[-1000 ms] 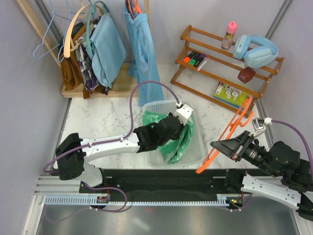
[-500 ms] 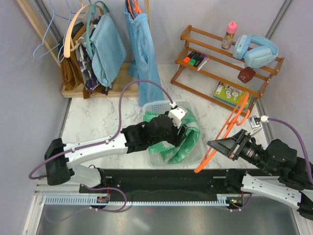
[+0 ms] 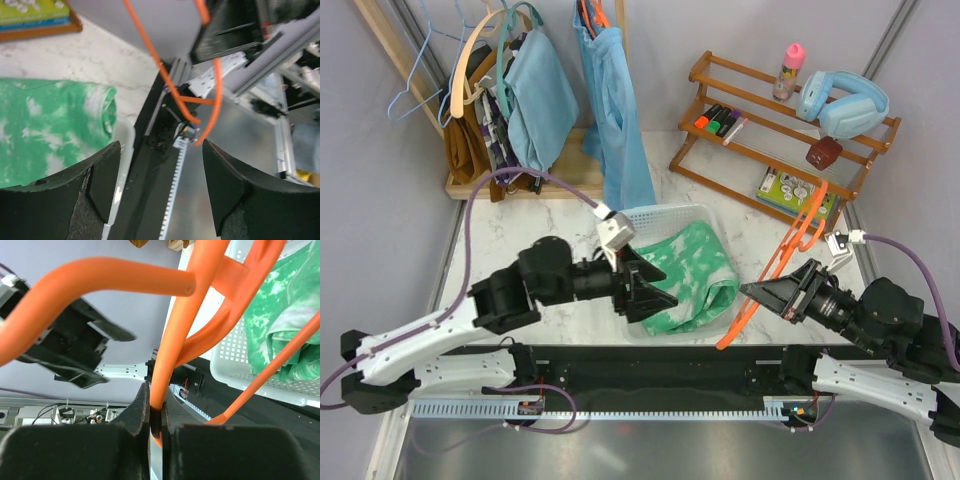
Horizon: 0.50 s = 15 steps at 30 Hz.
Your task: Remove the trousers from the hanger
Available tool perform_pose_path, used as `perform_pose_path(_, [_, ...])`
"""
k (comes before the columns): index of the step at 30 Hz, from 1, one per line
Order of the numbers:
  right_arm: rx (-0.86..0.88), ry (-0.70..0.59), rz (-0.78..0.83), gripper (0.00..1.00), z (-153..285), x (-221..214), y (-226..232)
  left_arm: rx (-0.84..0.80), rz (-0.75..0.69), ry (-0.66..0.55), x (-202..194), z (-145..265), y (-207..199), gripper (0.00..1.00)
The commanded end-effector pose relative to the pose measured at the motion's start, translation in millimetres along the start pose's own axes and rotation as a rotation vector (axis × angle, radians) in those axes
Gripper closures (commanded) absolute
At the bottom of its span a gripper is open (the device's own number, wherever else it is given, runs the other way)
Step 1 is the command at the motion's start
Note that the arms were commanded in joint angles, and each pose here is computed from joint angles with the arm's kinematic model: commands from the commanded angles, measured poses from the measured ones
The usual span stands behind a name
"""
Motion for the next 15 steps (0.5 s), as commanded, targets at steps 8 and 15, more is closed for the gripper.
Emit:
perform_pose_path(8, [0.058,0.023,0.097,1.00,-29,0,37,-0.359,0.125,-0.114,43,36,-63,0.26])
perform_pose_path(15, [0.120,0.057,0.087,1.00,-43,-6,55,-0.331,0.117,-0.066,31,4,-69,0.26])
Point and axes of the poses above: each gripper's point midway between its finger pads, its own z axis back along the fingers, its own y axis along the line the jaws close on, x = y × z, the point moved 5 cm from there along z, back along the fingers, and after that the axes turned 3 degrees about -z, right-handed, at the moved point
